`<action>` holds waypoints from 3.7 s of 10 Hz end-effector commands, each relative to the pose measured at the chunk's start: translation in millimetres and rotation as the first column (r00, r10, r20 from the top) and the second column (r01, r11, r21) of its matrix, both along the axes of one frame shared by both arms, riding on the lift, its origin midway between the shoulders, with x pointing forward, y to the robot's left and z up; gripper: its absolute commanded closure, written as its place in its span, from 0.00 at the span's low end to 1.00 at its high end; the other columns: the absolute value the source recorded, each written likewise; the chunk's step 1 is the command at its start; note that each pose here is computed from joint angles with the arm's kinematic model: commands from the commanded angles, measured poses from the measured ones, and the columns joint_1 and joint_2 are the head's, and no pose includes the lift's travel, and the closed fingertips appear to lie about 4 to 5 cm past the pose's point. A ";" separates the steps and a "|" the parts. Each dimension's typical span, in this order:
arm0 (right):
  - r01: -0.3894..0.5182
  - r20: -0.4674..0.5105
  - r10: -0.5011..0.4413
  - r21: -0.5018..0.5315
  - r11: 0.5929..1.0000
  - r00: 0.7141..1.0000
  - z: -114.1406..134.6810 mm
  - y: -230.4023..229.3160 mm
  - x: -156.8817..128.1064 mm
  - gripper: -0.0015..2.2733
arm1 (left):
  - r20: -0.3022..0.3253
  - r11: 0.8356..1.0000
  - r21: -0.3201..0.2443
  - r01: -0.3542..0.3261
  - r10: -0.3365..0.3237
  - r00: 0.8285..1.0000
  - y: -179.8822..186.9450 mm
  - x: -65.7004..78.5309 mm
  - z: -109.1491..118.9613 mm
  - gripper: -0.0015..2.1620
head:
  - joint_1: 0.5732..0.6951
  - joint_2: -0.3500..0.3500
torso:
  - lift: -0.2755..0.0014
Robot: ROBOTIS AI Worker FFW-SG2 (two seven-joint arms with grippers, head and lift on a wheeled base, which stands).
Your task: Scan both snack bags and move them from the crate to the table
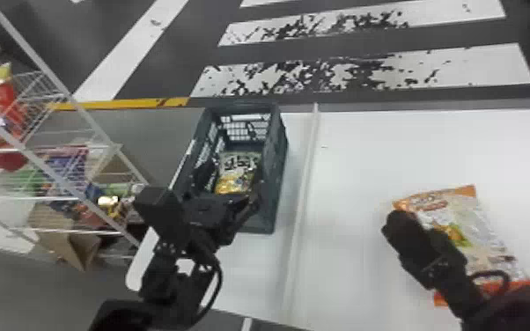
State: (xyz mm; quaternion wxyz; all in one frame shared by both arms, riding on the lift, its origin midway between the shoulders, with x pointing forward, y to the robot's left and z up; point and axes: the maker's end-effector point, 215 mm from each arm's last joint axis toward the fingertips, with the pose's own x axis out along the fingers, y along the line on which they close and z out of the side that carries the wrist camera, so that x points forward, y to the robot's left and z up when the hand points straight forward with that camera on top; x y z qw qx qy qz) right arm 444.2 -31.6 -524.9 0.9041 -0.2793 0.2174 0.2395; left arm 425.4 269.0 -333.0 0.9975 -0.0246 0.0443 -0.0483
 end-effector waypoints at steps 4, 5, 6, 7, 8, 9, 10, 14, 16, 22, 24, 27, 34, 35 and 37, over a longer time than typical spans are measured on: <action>0.041 -0.003 -0.041 -0.026 0.999 0.999 -0.4 -24.5 12.8 0.99 | -0.001 1.000 0.003 0.005 -0.005 1.000 -0.6 1.0 -0.2 0.05 | 1.00 0.89 | 0.68; 0.048 -0.002 -0.048 -0.034 0.998 0.999 -1.4 -31.9 14.5 0.99 | -0.001 1.000 0.003 0.005 -0.005 1.000 -0.5 1.4 -0.4 0.05 | 1.00 0.88 | 0.68; 0.051 -0.004 -0.051 -0.045 0.998 0.999 -3.9 -40.3 14.7 0.99 | -0.005 1.000 0.002 0.006 -0.006 1.000 -1.2 1.8 -1.6 0.05 | 1.00 0.88 | 0.68; 0.053 -0.004 -0.053 -0.053 0.997 0.999 -5.9 -46.3 14.1 0.99 | -0.008 1.000 0.002 0.006 -0.005 1.000 -0.9 1.6 -3.3 0.05 | 1.00 0.86 | 0.68; 0.052 -0.008 -0.052 -0.061 0.997 0.999 -8.5 -50.3 12.4 0.99 | -0.008 1.000 0.001 0.005 -0.005 1.000 -0.8 2.0 -3.5 0.05 | 1.00 0.85 | 0.68; 0.047 -0.011 -0.048 -0.064 0.997 0.999 -11.4 -53.8 8.7 0.99 | -0.008 1.000 0.001 0.005 -0.005 1.000 -0.6 2.4 -3.6 0.05 | 1.00 0.84 | 0.68; 0.048 -0.012 -0.048 -0.068 0.997 0.999 -12.7 -57.2 6.8 0.99 | -0.009 1.000 0.000 0.006 -0.006 1.000 -1.5 2.8 -4.0 0.05 | 1.00 0.83 | 0.68; 0.059 -0.017 -0.060 -0.069 0.996 0.998 -15.3 -68.9 3.9 0.99 | -0.010 1.000 0.000 0.016 -0.016 1.000 -5.2 5.9 -5.7 0.05 | 1.00 0.80 | 0.68; 0.073 -0.018 -0.075 -0.077 0.994 0.997 -15.9 -79.1 6.2 0.99 | -0.007 1.000 -0.001 0.017 -0.017 1.000 -4.3 7.0 -3.9 0.05 | 1.00 0.79 | 0.68; 0.054 0.105 -0.068 0.136 0.989 0.992 78.4 -50.7 -2.4 0.82 | -0.008 1.000 -0.002 0.018 -0.018 1.000 -4.0 7.4 -4.7 0.05 | 1.00 0.81 | 0.68; 0.103 0.179 -0.153 0.259 0.960 0.972 145.0 -83.0 6.5 0.29 | -0.009 1.000 -0.004 0.017 -0.017 1.000 -3.2 6.9 -5.2 0.05 | 1.00 0.83 | 0.68; 0.262 0.187 -0.318 0.270 0.926 0.930 161.5 -187.1 17.1 0.06 | 0.000 1.000 -0.015 0.012 -0.012 1.000 -0.8 7.7 -1.8 0.05 | 1.00 0.70 | 0.68; 0.539 0.040 -0.566 0.255 0.803 0.823 68.9 -400.3 -16.3 0.05 | 0.012 0.999 -0.032 0.003 -0.003 1.000 1.1 8.8 -4.1 0.05 | 1.00 0.28 | 0.68; 0.540 0.014 -0.561 0.253 0.803 0.828 54.0 -406.7 -19.9 0.05 | 0.007 0.999 -0.034 0.006 -0.005 1.000 -0.5 8.6 -6.1 0.05 | 1.00 0.23 | 0.68; 0.528 -0.028 -0.541 0.262 0.808 0.841 33.1 -404.1 -22.4 0.05 | 0.006 0.999 -0.036 0.006 -0.006 1.000 -1.3 9.0 -6.4 0.05 | 1.00 0.20 | 0.68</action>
